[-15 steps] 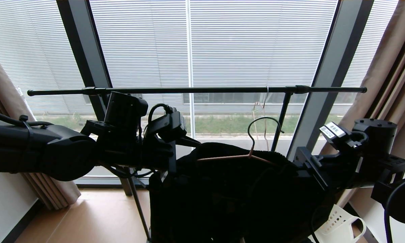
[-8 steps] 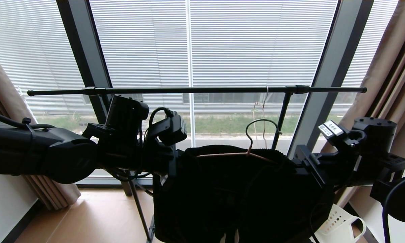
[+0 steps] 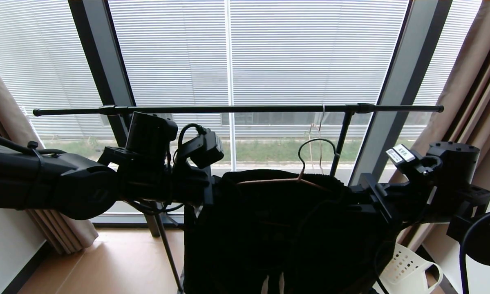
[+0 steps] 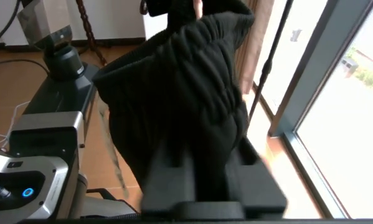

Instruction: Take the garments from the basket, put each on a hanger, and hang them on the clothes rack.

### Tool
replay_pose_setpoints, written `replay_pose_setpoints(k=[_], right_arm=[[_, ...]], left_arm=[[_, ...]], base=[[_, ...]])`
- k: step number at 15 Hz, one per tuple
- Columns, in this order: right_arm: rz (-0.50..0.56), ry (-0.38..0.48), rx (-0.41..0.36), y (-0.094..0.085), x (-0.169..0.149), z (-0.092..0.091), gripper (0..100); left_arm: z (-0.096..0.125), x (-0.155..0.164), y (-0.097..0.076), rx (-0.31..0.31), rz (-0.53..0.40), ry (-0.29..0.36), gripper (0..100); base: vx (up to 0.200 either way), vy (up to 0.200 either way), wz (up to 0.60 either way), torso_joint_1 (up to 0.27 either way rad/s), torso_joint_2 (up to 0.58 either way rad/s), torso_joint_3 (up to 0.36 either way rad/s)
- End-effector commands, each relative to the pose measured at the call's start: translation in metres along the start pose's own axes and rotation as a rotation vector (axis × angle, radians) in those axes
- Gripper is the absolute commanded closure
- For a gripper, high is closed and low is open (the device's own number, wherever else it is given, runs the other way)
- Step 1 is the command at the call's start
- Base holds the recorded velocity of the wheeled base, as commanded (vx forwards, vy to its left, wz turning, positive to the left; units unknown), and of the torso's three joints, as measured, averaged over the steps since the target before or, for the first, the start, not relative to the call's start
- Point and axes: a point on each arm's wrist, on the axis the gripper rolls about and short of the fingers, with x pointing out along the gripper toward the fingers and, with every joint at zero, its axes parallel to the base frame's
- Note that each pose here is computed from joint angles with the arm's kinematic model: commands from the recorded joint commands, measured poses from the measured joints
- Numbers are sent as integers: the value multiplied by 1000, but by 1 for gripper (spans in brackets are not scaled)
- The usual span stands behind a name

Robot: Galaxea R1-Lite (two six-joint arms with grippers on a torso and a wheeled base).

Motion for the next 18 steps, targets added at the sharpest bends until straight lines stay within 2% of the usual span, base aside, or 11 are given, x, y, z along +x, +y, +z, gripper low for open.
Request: replay_pose_setpoints(k=[1, 3, 6, 9, 13, 15, 18], right_arm=[[-3, 3, -15, -1, -1, -2, 0], [-22, 0, -24, -2, -6, -1, 0], [-87, -6, -87, -11, -23, 1, 0], [-113, -8, -87, -18, -29, 0, 0], [-122, -9, -90, -19, -31, 1, 0], [-129, -10, -94, -21, -33, 2, 0], [-150, -13, -90, -22, -40, 2, 0]], left_arm=[[0, -4, 4, -3, 24, -10, 100], [-2, -10, 8, -16, 43, -15, 100], [-7, -14, 9, -32, 50, -8, 100], [-7, -18, 10, -46, 16, -38, 100], [-13, -23, 9, -79, 23, -29, 100], [-8, -33, 9, -135, 23, -54, 100], [2, -58, 13, -235, 9, -128, 100]], base=[[0, 0, 0, 0, 0, 0], [0, 0, 0, 0, 0, 0], [0, 0, 0, 0, 0, 0], [0, 0, 0, 0, 0, 0], [0, 0, 0, 0, 0, 0], [0, 0, 0, 0, 0, 0], [0, 0, 0, 0, 0, 0]])
